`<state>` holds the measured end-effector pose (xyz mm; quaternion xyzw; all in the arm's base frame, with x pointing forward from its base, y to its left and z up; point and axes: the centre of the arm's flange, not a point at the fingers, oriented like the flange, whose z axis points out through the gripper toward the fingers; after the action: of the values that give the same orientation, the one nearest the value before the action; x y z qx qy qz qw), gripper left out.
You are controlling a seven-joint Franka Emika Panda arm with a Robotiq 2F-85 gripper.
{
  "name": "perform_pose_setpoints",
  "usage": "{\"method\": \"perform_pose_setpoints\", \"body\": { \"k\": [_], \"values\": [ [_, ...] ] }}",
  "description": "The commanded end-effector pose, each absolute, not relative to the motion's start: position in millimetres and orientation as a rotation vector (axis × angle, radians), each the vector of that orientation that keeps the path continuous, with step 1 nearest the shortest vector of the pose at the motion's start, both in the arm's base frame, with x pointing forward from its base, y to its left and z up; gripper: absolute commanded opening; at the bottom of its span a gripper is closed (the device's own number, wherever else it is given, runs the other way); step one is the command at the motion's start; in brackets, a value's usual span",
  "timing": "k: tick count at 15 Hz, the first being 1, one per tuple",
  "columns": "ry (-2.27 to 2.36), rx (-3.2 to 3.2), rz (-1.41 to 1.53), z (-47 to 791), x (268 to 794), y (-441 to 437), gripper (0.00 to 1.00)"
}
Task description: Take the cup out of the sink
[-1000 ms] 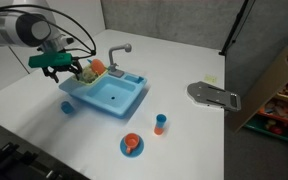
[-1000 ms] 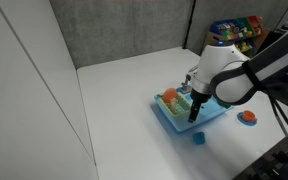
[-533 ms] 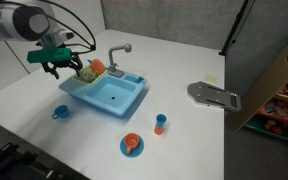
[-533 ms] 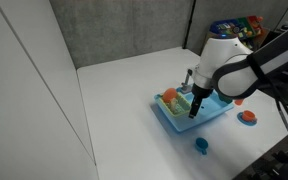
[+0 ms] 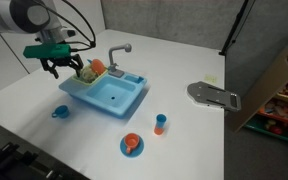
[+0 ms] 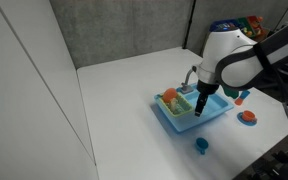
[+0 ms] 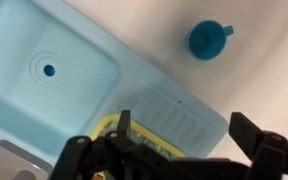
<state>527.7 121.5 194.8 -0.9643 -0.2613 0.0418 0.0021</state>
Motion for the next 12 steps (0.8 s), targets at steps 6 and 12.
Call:
{"method": "perform_pose_setpoints", "body": {
  "k": [6, 12],
  "values": [
    [-0.581, -2.984, 0.358, 248, 501, 109, 1.0],
    [-0.424, -3.008, 0.492, 303, 482, 85, 1.0]
  ]
}}
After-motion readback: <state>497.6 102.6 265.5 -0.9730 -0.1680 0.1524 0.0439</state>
